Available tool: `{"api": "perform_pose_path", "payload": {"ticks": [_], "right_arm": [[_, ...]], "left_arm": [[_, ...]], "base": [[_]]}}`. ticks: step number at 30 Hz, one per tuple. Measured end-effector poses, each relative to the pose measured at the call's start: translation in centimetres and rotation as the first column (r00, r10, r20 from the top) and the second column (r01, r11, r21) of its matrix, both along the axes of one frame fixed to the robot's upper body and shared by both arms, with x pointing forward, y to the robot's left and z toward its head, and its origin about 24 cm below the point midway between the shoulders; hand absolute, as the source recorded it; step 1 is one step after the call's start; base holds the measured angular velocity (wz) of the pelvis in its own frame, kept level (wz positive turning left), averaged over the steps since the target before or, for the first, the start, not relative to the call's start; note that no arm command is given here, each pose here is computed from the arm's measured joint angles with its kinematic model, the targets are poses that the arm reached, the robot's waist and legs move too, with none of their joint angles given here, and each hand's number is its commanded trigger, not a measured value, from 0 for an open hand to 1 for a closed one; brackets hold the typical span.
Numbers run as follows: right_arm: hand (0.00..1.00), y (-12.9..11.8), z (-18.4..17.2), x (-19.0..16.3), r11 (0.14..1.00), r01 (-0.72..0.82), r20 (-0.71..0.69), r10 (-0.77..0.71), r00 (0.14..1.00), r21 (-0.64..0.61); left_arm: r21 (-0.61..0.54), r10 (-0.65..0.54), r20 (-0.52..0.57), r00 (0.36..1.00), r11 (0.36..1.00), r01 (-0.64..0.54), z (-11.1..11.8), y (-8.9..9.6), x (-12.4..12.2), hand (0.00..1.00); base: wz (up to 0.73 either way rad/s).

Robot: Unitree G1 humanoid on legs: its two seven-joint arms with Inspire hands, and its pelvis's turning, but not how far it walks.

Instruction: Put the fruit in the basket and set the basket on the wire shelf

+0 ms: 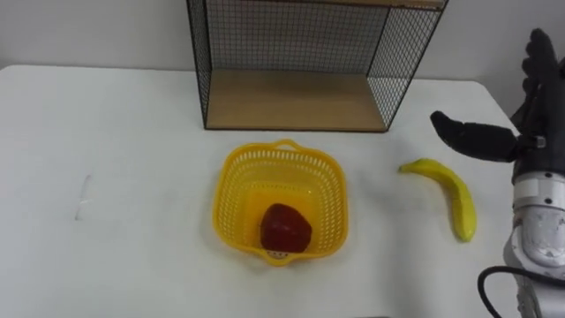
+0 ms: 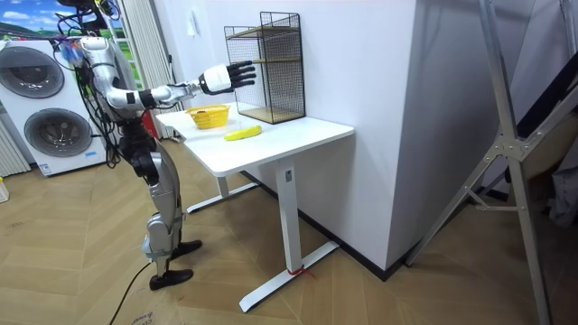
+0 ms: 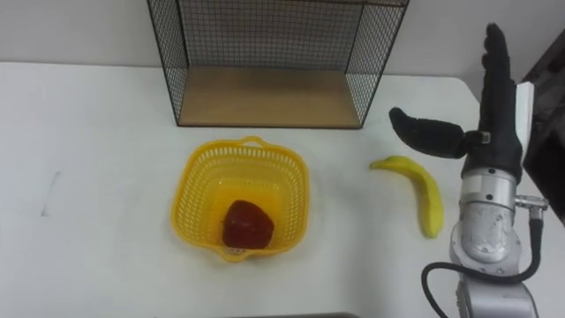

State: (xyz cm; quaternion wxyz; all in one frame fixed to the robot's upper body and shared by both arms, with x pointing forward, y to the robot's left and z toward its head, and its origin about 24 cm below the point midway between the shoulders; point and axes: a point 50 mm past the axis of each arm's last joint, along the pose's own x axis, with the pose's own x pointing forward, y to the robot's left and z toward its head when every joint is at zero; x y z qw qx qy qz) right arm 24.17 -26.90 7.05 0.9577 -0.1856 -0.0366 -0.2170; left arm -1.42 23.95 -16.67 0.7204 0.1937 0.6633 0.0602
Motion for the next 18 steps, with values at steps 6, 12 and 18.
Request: {"api": "perform_pose_path", "payload": {"ticks": [6,12,18], "right_arm": [[0.0,-0.5,-0.6,0.2,0.999,0.042,-0.037,-0.042,0.998,0.001],[0.0,-2.7,-0.8,0.9,0.992,0.126,-0.07,-0.127,0.989,-0.015],[0.0,-3.3,-1.8,0.8,0.991,0.136,-0.131,-0.137,0.982,-0.022]], "left_arm": [[0.016,0.02,0.001,1.0,1.0,-0.02,0.1,0.4,0.2,0.0],[0.019,0.019,0.016,1.0,1.0,-0.019,0.2,0.5,0.6,0.0],[0.025,0.009,0.06,0.998,1.0,-0.011,0.5,0.6,1.6,0.0]], "base": [[0.06],[0.0],[0.0]]}}
